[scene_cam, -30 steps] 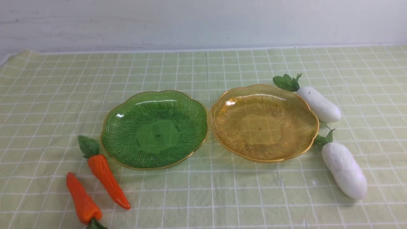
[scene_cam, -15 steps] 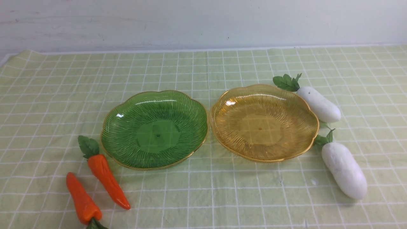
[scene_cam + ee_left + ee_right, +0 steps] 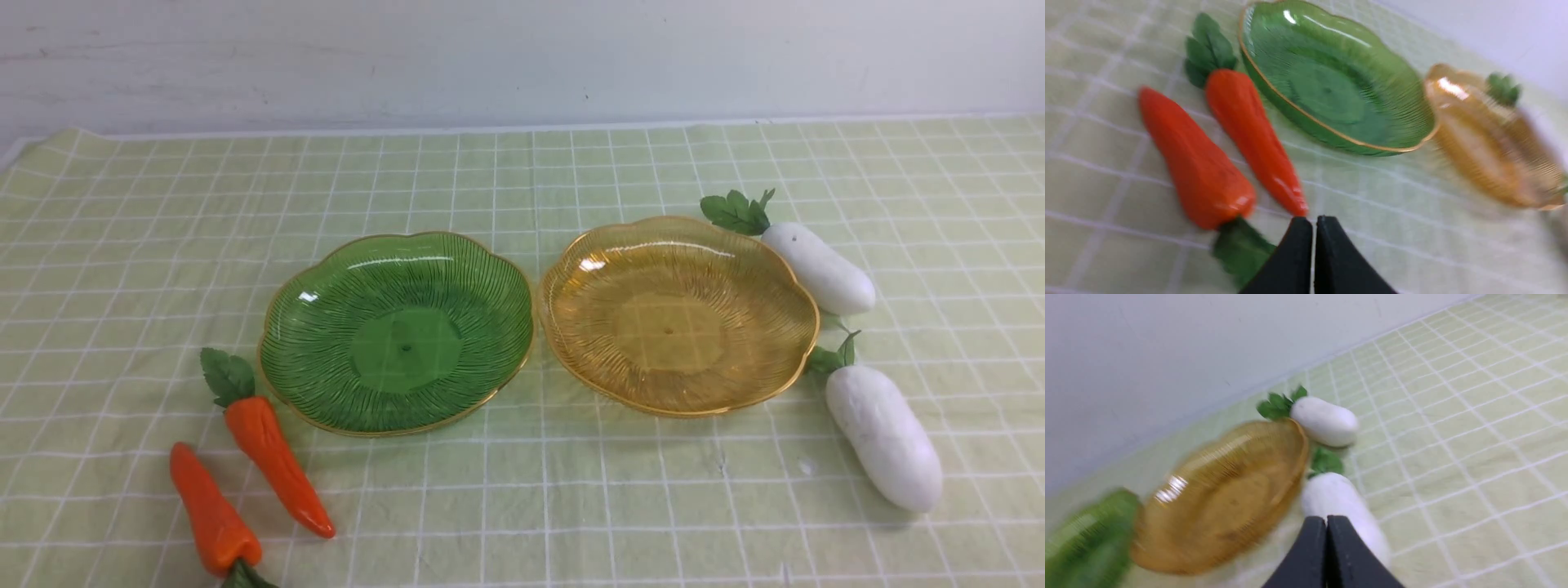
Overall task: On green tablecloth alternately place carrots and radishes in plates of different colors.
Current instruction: 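Place the white radish on the plate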
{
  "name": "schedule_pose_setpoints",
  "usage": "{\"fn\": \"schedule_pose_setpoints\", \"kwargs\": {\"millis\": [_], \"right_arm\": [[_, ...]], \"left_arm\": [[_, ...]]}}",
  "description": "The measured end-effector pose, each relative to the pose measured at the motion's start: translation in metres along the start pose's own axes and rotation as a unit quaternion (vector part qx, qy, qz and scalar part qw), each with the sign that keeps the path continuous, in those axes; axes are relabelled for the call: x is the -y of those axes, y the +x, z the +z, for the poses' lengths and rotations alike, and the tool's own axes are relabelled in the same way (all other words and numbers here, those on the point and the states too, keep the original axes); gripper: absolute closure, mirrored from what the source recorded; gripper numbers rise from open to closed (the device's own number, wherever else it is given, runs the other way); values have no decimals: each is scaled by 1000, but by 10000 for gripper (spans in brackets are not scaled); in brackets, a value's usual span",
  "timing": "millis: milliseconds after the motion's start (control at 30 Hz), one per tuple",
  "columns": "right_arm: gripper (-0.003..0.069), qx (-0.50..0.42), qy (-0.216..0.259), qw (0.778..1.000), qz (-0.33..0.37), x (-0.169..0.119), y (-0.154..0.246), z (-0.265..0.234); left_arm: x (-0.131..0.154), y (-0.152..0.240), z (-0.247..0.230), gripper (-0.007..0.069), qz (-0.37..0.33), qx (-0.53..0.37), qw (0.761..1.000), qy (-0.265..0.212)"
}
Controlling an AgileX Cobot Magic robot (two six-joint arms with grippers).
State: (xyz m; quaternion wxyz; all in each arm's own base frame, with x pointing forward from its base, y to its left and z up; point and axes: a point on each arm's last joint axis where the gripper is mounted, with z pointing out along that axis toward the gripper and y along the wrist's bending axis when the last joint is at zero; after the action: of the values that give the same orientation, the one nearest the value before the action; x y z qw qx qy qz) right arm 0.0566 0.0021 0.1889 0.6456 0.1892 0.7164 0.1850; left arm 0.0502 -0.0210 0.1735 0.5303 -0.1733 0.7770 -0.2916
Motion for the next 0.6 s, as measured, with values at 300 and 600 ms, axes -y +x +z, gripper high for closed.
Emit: {"fn": "schedule_pose_setpoints", "kwargs": {"millis": [300,600], "right_arm": [[673,20,-24,990,139,-4,-4,0],[673,110,-52,981,148,-6,-21,-3]], "left_arm": [[9,-6,-1,629,-156,23,986,56],[19,-13,-5,629,-201,25,975,87]]}}
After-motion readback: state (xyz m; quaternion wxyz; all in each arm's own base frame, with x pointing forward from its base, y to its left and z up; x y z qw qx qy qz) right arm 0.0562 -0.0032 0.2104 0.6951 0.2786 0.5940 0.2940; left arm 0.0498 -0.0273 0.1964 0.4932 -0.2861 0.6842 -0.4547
